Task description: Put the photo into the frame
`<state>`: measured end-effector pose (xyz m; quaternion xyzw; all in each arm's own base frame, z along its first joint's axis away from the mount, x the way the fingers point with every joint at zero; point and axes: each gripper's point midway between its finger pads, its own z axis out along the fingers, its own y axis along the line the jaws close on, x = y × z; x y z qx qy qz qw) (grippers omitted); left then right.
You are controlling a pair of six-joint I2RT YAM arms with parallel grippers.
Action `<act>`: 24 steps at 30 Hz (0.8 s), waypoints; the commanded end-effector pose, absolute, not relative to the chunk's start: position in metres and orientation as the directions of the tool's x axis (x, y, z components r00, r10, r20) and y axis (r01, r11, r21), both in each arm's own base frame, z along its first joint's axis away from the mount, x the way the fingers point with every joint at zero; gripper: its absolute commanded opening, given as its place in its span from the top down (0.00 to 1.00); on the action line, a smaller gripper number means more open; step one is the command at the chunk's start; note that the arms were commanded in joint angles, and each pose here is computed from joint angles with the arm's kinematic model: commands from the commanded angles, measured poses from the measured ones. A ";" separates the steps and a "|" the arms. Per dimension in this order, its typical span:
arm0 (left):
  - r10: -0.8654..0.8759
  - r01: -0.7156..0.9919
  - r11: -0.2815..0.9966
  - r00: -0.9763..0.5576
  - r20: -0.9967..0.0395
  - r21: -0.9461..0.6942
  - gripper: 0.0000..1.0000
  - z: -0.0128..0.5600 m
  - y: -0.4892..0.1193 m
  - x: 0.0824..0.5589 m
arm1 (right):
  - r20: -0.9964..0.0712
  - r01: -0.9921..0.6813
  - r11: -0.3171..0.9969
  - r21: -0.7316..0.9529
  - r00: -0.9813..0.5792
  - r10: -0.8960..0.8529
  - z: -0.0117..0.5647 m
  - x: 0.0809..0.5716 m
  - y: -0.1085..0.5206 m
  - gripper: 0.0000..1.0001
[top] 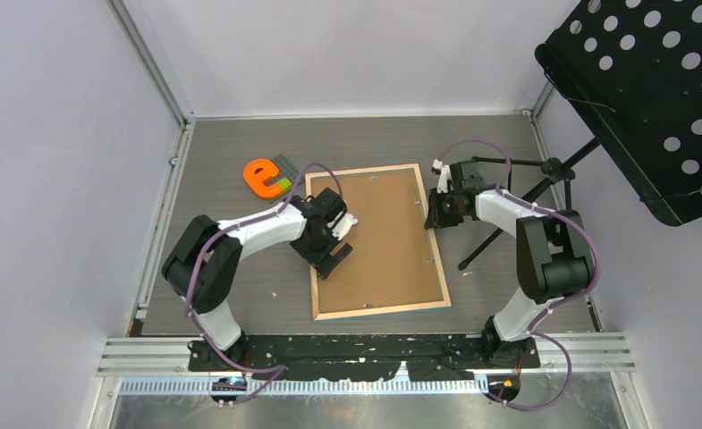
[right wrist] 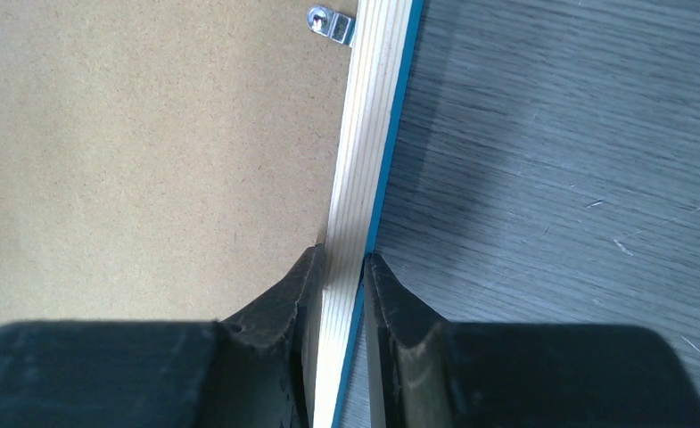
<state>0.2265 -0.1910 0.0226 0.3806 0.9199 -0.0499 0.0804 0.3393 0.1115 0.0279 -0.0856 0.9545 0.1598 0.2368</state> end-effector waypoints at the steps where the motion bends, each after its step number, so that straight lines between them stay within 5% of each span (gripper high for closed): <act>1: 0.687 0.699 0.716 -0.701 -0.193 0.008 0.21 0.021 -0.190 0.234 | -0.552 -0.275 0.918 0.284 -0.830 -0.078 0.045 0.361 0.120 0.94; 24: 0.705 0.713 0.700 -0.682 -0.193 0.039 0.49 0.023 -0.188 0.241 | -0.546 -0.283 0.910 0.304 -0.834 -0.077 0.044 0.358 0.122 0.94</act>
